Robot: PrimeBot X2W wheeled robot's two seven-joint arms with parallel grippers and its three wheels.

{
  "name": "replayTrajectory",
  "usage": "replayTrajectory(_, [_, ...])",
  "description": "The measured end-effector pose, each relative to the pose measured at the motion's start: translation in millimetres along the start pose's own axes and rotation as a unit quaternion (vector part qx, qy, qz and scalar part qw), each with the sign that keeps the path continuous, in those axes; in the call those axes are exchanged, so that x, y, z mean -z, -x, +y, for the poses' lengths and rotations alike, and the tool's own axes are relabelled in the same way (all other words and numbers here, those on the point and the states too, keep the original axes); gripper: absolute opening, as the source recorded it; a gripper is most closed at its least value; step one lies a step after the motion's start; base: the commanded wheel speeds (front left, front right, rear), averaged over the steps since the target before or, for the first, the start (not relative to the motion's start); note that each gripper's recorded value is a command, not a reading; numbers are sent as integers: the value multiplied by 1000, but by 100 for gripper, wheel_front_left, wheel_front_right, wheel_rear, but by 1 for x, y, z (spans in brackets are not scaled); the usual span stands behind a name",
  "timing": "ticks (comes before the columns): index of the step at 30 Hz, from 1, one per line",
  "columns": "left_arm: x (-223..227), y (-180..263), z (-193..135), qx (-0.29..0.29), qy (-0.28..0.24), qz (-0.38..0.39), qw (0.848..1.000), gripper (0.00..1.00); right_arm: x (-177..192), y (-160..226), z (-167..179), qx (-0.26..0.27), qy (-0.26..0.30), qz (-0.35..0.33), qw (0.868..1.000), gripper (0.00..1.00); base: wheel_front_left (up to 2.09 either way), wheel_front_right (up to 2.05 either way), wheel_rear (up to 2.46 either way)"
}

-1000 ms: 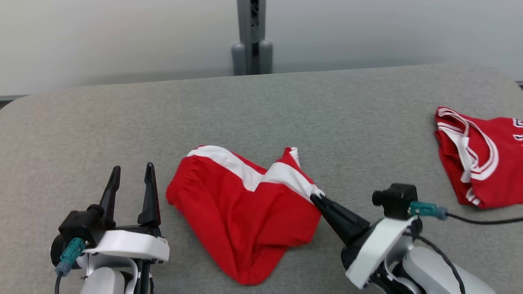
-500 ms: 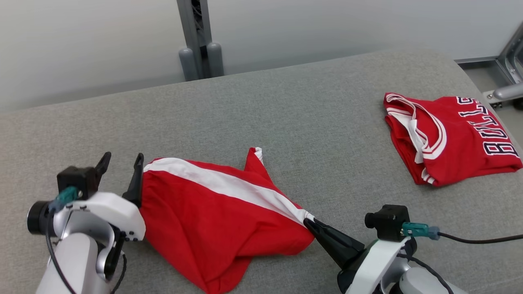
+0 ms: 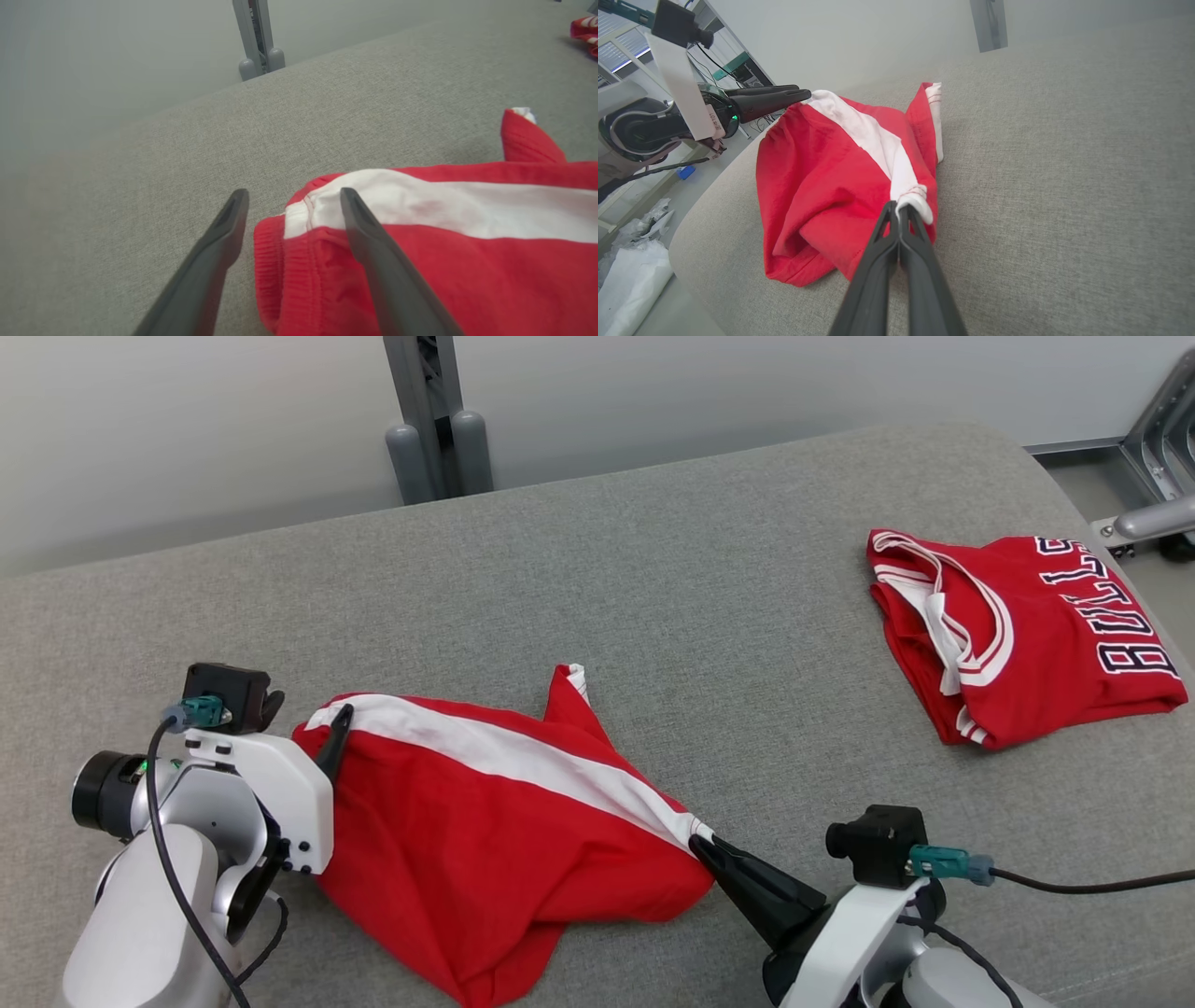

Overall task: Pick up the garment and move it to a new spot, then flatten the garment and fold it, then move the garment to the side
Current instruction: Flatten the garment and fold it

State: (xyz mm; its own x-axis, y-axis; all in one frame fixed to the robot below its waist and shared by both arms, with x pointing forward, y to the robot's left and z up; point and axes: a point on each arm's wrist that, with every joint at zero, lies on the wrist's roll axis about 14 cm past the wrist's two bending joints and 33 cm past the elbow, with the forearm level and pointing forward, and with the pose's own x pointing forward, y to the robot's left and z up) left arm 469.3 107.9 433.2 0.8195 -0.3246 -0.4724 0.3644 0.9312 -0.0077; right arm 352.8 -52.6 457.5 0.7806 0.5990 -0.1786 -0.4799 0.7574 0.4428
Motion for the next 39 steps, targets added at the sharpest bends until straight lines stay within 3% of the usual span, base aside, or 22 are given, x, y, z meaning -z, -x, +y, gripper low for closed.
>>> replayTrajectory(19, [18, -3, -3, 9, -2, 55, 998, 100, 8, -6, -2, -3, 1, 13, 1000, 0, 0, 0, 0])
replayTrajectory(20, [18, -3, -3, 9, -1, 56, 998, 79, 9, -6, -2, -2, 0, 13, 1000, 0, 0, 0, 0])
replayTrajectory(21, [19, -3, -4, 10, 1, 57, 998, 48, 9, -6, -2, -3, 0, 14, 1000, 0, 0, 0, 0])
replayTrajectory(23, [19, -4, -5, 12, 4, 59, 998, 0, 9, -6, -2, -3, 0, 14, 1000, 0, 0, 0, 0])
replayTrajectory(32, [14, -1, -4, 10, 10, 49, 999, 0, 7, -7, -2, -4, 6, 12, 1000, 0, 0, 0, 0])
replayTrajectory(39, [-14, 7, -3, 2, 16, -12, 1000, 0, -12, -7, -14, 11, 25, -19, 999, 0, 0, 0, 0])
